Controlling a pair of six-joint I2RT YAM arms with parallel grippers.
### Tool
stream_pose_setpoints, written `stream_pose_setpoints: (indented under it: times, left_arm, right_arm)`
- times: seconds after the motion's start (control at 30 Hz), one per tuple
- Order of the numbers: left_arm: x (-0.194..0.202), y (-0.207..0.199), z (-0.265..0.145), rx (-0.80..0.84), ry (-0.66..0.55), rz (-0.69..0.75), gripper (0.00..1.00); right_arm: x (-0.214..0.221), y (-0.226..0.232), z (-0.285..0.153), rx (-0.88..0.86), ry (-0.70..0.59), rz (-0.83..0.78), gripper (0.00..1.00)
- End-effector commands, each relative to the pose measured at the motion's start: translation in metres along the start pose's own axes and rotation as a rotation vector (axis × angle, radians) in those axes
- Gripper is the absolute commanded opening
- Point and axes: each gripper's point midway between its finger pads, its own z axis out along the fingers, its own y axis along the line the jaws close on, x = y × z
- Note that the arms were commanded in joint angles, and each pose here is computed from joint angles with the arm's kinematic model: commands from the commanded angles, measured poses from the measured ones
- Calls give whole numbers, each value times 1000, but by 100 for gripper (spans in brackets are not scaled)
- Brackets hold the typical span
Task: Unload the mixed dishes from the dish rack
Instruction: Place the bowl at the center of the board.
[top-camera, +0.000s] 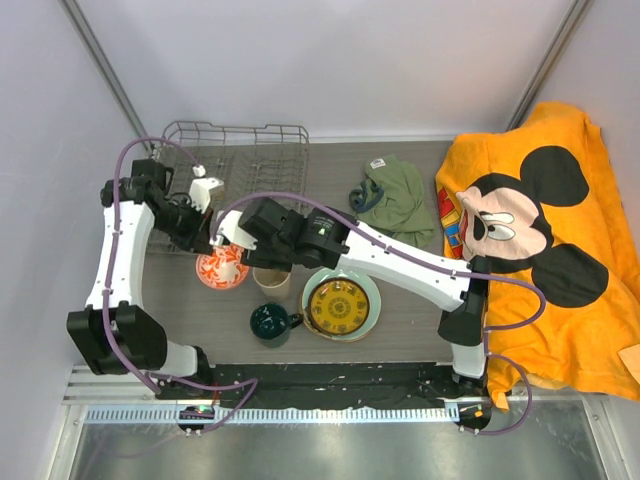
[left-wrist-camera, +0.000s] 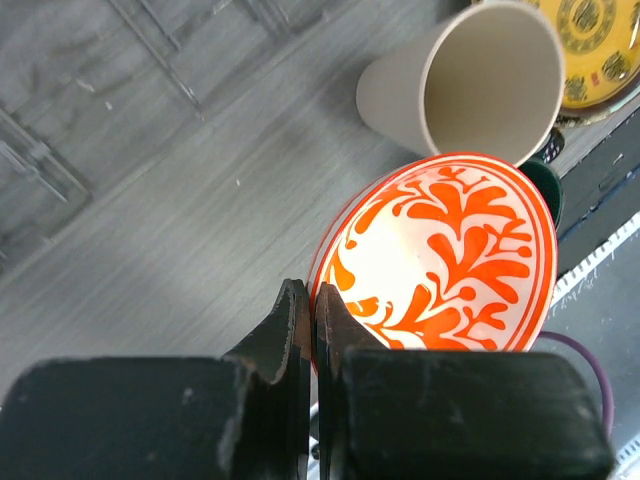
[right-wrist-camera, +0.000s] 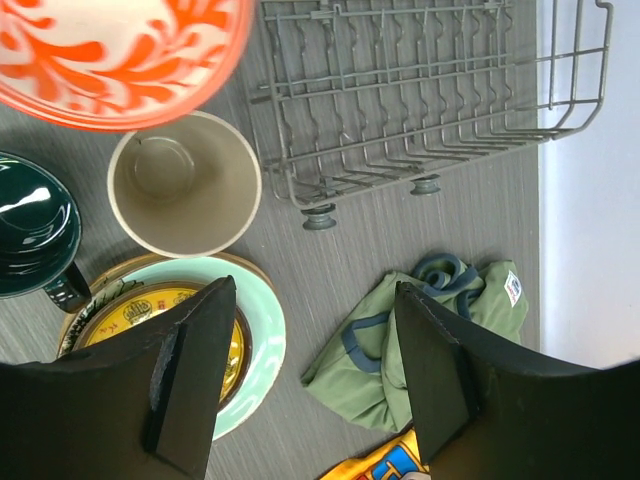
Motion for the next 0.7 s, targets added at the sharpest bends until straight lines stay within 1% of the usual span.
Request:
stream_pose_setpoints:
  times: [0.0,0.23,0.43,0.67]
  left_arm:
    - [25,-18,-4,51,24,-46,0]
    - [53,-1,27,-14,39,-78,0]
    - [70,8,44,-65,50,-95,0]
    - [77,20,60,-96,31,-94,0]
  right_arm:
    - [-5,-22,-26,53,-52,42,69]
    - [-2,-30,-25,62,-50,63,69]
    - [1,-32,-23,64,-41,66,69]
    - [3,-31,-19,57,-32,66,69]
